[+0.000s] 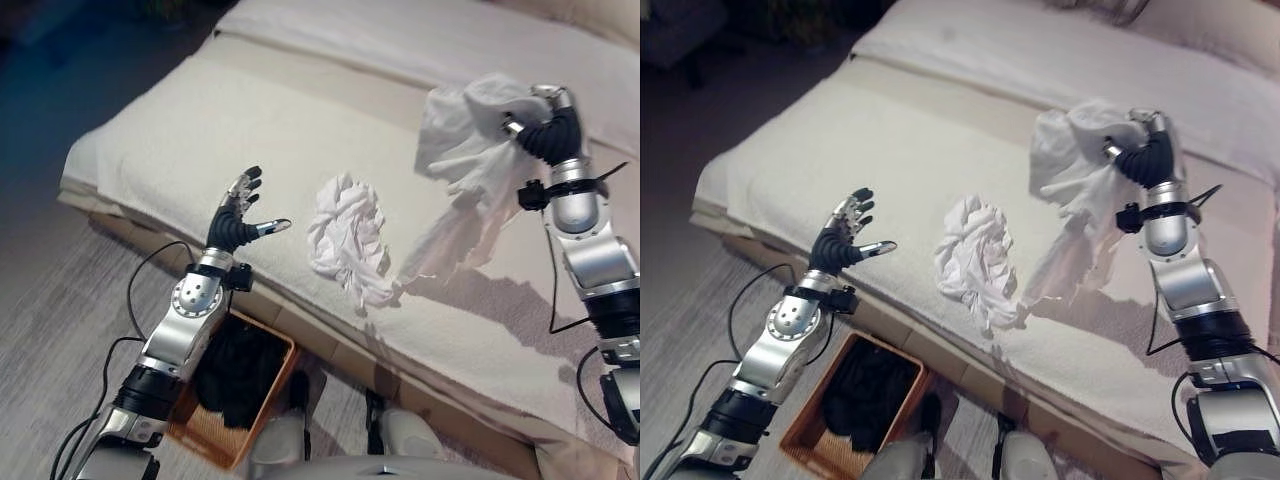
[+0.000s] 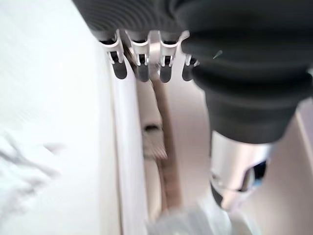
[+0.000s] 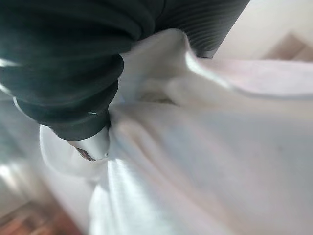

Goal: Pick up clothes into the bucket

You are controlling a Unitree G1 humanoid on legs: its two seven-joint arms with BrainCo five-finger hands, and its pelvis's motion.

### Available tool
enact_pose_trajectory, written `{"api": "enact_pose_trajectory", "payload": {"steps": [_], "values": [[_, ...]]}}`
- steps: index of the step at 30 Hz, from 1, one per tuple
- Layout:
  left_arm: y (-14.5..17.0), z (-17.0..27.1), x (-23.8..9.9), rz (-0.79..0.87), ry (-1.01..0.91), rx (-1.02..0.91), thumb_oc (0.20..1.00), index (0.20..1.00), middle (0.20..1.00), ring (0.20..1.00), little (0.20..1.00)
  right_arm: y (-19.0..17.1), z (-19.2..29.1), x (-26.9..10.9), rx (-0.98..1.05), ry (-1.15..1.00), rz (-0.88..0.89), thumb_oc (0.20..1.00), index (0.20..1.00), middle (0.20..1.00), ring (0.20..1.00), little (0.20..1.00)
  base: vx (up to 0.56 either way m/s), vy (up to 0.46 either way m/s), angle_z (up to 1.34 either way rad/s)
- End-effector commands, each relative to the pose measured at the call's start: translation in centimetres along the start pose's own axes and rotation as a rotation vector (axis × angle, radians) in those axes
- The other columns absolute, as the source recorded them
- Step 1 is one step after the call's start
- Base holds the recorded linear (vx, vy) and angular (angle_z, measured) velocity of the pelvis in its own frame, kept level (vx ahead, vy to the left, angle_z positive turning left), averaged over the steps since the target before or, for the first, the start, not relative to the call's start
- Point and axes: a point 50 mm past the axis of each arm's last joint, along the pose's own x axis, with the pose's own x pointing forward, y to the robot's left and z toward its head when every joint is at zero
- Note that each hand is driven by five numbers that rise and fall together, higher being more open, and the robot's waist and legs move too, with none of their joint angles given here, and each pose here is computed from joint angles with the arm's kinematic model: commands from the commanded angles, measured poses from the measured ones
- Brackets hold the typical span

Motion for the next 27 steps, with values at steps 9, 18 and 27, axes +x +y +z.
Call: {"api": "enact_pose_trajectory", "payload": {"steps": [9, 18, 27], "values": [[-5.3, 0.1, 2.9, -0.260, 0.024, -0.007, 1.000, 1.000, 1.000, 1.000, 1.000, 4.9, 9.1, -0.4, 0.281, -0.370, 0.370, 0.200, 0.200, 0.200, 0.200, 0.200, 0.02, 0.002, -0.08], [-9.1, -1.0, 3.5, -0.337, 0.094, -0.110, 1.000, 1.000, 1.000, 1.000, 1.000, 7.4, 13.8, -2.3, 0.458, -0.540, 0.589, 0.200, 0.200, 0.200, 0.200, 0.200, 0.00, 0.000, -0.01], [-13.6, 1.2, 2.2, -0.661, 0.140, -0.428, 1.000, 1.000, 1.000, 1.000, 1.000, 8.6, 14.7, -3.3, 0.597, -0.544, 0.722, 0.200, 0.200, 0.200, 0.200, 0.200, 0.01, 0.000, -0.01]]}}
